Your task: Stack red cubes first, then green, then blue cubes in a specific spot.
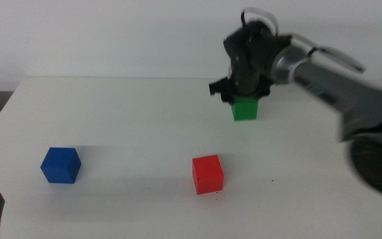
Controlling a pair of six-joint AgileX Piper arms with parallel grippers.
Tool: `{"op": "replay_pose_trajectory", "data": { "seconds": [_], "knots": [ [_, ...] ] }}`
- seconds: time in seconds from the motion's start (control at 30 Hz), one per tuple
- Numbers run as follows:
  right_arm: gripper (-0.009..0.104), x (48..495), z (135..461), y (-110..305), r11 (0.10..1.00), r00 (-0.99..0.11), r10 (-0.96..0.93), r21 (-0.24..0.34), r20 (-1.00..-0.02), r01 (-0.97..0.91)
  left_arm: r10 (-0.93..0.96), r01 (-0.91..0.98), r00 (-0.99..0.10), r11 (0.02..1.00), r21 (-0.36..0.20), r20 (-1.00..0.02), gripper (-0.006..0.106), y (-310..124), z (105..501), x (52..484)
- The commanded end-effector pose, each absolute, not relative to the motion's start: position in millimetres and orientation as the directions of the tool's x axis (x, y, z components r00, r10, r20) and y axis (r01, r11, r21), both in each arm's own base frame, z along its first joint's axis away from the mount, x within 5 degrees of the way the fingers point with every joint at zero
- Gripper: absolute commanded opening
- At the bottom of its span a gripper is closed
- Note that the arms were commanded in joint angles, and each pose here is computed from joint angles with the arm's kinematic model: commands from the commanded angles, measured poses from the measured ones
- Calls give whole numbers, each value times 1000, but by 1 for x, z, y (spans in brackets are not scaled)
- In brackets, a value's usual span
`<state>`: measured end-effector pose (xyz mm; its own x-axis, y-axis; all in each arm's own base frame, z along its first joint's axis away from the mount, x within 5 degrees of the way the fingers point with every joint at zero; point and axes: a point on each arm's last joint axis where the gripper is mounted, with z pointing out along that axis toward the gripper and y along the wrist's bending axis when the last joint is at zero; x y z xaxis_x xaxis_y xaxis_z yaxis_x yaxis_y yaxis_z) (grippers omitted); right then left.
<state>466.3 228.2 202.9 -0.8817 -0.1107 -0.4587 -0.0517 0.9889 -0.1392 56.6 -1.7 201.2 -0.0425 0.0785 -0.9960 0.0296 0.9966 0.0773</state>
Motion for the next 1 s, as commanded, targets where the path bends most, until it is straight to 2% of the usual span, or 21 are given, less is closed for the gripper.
{"op": "replay_pose_trajectory", "data": {
  "seconds": [0.0, 0.07, 0.13, 0.2, 0.27, 0.4, 0.73, 0.97],
  "knots": [
    [-2, 425, 269, 232, 989, -827, -132, -131, -547, -72, 79, 26, -25, 997, 78, -997, 94, -2, 203, 56],
    [-2, 382, 294, 236, 986, -774, -165, -102, -612, -130, 81, 26, -25, 996, 81, -996, 94, -2, 203, 56],
    [-2, 346, 306, 241, 980, -720, -183, -65, -669, -189, 84, 26, -25, 996, 83, -996, 94, -2, 203, 56],
    [-2, 315, 307, 248, 977, -710, -181, -41, -681, -209, 84, 26, -25, 996, 83, -996, 94, -2, 203, 56],
    [-2, 299, 303, 256, 974, -730, -205, -60, -652, -220, 84, 26, -25, 996, 83, -996, 94, -2, 203, 56],
    [-2, 288, 287, 270, 963, -758, -263, -111, -597, -246, 84, 26, -25, 996, 83, -996, 94, -2, 203, 56],
    [-2, 295, 245, 287, 965, -814, -262, -117, -518, -236, 90, 25, -25, 996, 90, -996, 94, -1, 203, 56],
    [-2, 300, 231, 294, 966, -829, -258, -115, -497, -232, 90, 25, -25, 996, 90, -996, 94, -1, 203, 56]
  ]
}}
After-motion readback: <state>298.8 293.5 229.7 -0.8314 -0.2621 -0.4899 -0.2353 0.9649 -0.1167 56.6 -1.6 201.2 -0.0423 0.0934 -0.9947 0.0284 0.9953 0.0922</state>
